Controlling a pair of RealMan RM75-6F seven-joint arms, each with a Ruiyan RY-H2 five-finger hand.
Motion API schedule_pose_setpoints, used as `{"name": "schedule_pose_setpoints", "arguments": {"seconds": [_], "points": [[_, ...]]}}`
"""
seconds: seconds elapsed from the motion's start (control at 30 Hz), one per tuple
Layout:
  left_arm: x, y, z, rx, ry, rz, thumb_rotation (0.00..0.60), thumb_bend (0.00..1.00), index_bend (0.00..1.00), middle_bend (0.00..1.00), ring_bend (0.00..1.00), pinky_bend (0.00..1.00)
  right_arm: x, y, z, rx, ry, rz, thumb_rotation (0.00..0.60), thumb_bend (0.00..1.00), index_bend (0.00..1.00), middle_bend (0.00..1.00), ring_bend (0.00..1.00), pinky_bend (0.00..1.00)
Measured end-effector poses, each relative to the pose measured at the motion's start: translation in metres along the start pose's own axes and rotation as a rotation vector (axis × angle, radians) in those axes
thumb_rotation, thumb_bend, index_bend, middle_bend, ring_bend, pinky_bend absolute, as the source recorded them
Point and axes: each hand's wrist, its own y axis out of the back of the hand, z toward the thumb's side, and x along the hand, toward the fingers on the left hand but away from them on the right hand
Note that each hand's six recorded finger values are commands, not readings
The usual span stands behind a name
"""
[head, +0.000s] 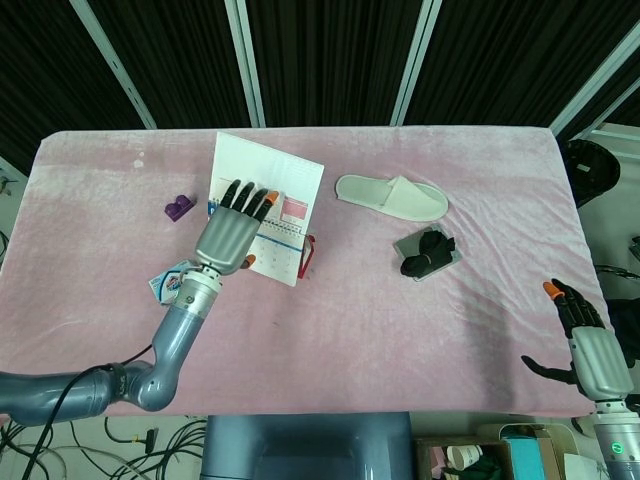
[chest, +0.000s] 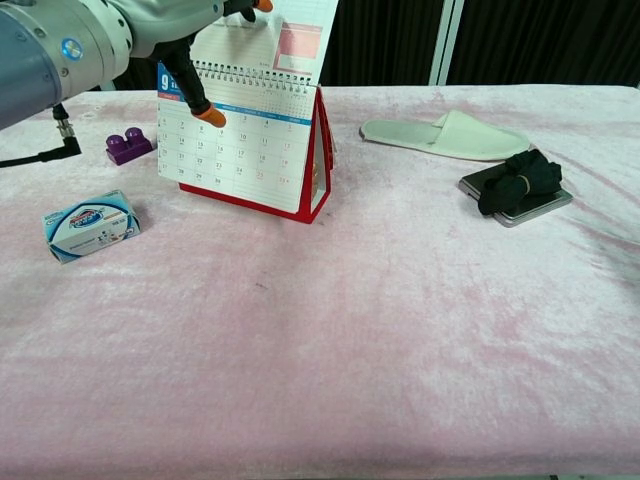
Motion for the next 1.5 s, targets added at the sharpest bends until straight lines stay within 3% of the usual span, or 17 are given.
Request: {"name": "schedule_pose_setpoints", "arguments": {"seconds": [0.17, 0.4, 0.5, 0.77, 0.83, 0.93, 1.07, 1.37, 1.5], "points": [[0.017, -0.005, -0.006, 0.029, 0.057, -0.090, 0.600, 0.00, 0.00, 0.09, 0.03, 0.07, 0.000, 0.000, 0.000, 0.001, 0.000, -0.002, 0.600, 0.07, 0.00, 0.00, 0.00, 0.09], [0.030, -0.017, -0.008, 0.041, 0.119, -0.226, 0.600, 0.00, 0.00, 0.20, 0.16, 0.20, 0.000, 0.000, 0.000, 0.001, -0.002, -0.005, 0.600, 0.07, 0.00, 0.00, 0.00, 0.09], [0.034, -0.018, -0.004, 0.055, 0.118, -0.238, 0.600, 0.00, 0.00, 0.26, 0.23, 0.26, 0.000, 0.000, 0.000, 0.000, -0.002, -0.006, 0.600, 0.07, 0.00, 0.00, 0.00, 0.09], [0.036, -0.018, -0.006, 0.057, 0.128, -0.237, 0.600, 0.00, 0.00, 0.27, 0.26, 0.31, 0.000, 0.000, 0.001, 0.001, -0.001, -0.006, 0.600, 0.07, 0.00, 0.00, 0.00, 0.09], [0.036, -0.017, -0.007, 0.057, 0.131, -0.235, 0.600, 0.00, 0.00, 0.25, 0.23, 0.31, 0.000, 0.000, 0.001, 0.001, -0.003, -0.006, 0.600, 0.07, 0.00, 0.00, 0.00, 0.09], [0.036, -0.015, -0.008, 0.045, 0.137, -0.226, 0.600, 0.00, 0.00, 0.14, 0.10, 0.21, 0.000, 0.000, 0.000, 0.000, -0.004, -0.007, 0.600, 0.07, 0.00, 0.00, 0.00, 0.09], [0.036, -0.007, -0.010, 0.022, 0.138, -0.190, 0.600, 0.00, 0.00, 0.05, 0.01, 0.11, 0.000, 0.001, 0.000, 0.002, -0.003, -0.007, 0.600, 0.08, 0.00, 0.00, 0.00, 0.09], [0.010, 0.019, -0.018, -0.062, 0.106, -0.038, 0.600, 0.00, 0.00, 0.03, 0.00, 0.08, 0.001, 0.001, 0.001, 0.016, 0.007, -0.010, 0.600, 0.08, 0.00, 0.00, 0.00, 0.09], [-0.030, 0.020, -0.038, -0.084, 0.097, 0.015, 0.600, 0.00, 0.00, 0.03, 0.00, 0.07, 0.001, 0.001, 0.002, 0.024, 0.011, -0.012, 0.600, 0.07, 0.00, 0.00, 0.00, 0.09]]}}
